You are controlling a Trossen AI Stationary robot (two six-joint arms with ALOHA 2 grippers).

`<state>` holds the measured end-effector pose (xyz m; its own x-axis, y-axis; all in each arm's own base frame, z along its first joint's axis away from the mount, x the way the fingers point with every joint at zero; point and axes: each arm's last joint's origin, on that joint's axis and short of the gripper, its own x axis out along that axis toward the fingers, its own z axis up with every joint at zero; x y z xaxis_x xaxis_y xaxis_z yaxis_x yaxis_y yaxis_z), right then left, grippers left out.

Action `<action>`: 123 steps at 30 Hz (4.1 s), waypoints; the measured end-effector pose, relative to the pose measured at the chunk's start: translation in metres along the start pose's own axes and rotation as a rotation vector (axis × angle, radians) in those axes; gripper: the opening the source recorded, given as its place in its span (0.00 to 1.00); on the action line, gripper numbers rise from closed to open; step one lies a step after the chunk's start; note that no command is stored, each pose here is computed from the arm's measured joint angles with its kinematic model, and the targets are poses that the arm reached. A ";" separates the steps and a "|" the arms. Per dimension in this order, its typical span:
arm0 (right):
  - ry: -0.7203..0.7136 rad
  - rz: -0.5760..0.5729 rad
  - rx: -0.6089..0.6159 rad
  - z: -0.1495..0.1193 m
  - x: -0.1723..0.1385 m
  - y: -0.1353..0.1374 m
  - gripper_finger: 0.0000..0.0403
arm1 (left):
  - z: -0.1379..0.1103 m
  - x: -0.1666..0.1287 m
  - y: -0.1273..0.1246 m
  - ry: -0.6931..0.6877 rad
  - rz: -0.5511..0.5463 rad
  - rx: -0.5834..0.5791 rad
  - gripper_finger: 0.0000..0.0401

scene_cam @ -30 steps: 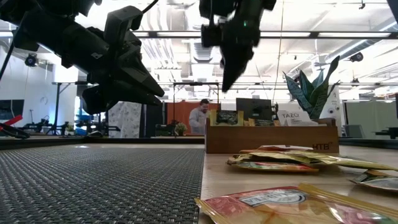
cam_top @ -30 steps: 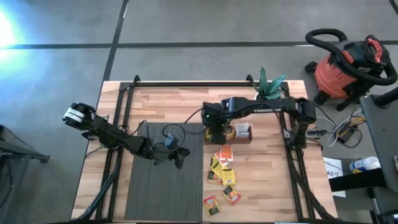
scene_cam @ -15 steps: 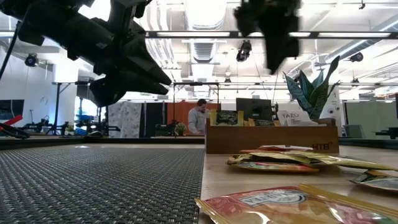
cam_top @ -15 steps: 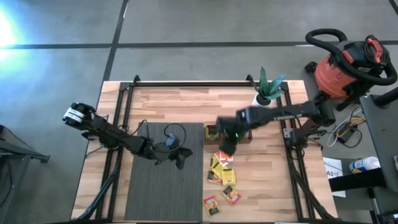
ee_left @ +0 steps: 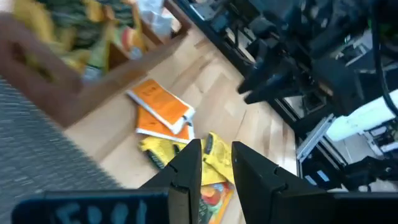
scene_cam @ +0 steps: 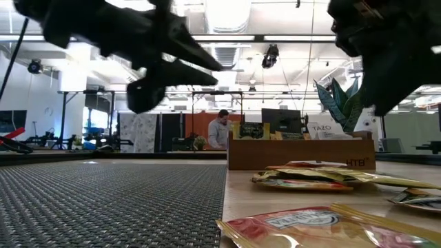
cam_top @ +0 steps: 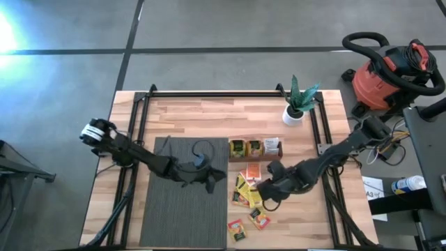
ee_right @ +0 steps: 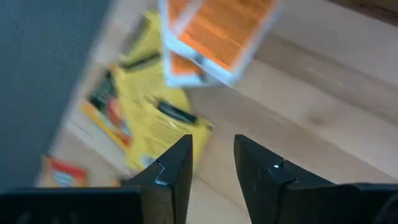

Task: Pick & Place Tea
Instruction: Put the white tea bag into the right section of the wooden organizer

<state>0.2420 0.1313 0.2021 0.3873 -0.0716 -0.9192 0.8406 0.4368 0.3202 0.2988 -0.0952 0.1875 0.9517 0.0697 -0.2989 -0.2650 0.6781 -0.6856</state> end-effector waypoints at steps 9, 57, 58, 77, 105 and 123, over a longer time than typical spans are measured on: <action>-0.037 0.082 0.223 -0.011 0.039 -0.032 0.29 | -0.014 0.048 -0.019 0.152 0.075 0.052 0.21; -0.310 -0.242 -1.136 -0.021 0.081 0.024 0.29 | -0.010 0.051 -0.024 0.275 0.321 0.385 0.21; -0.303 -0.254 -1.141 -0.021 0.083 0.023 0.29 | -0.010 0.051 -0.024 0.275 0.320 0.386 0.21; -0.313 -0.368 -1.151 -0.006 0.093 0.011 0.27 | -0.011 0.051 -0.024 0.282 0.322 0.406 0.21; -0.359 -0.225 -0.928 0.026 0.022 0.025 0.02 | -0.010 0.051 -0.024 0.280 0.320 0.404 0.21; 0.110 0.075 -0.709 0.156 -0.065 -0.068 0.02 | -0.010 0.051 -0.025 0.271 0.317 0.400 0.21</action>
<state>0.2189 -0.0333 0.2756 0.3628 0.0559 -0.9302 0.3510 0.9165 0.1920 0.3526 -0.1156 0.1823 0.7479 0.1604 -0.6441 -0.4014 0.8822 -0.2464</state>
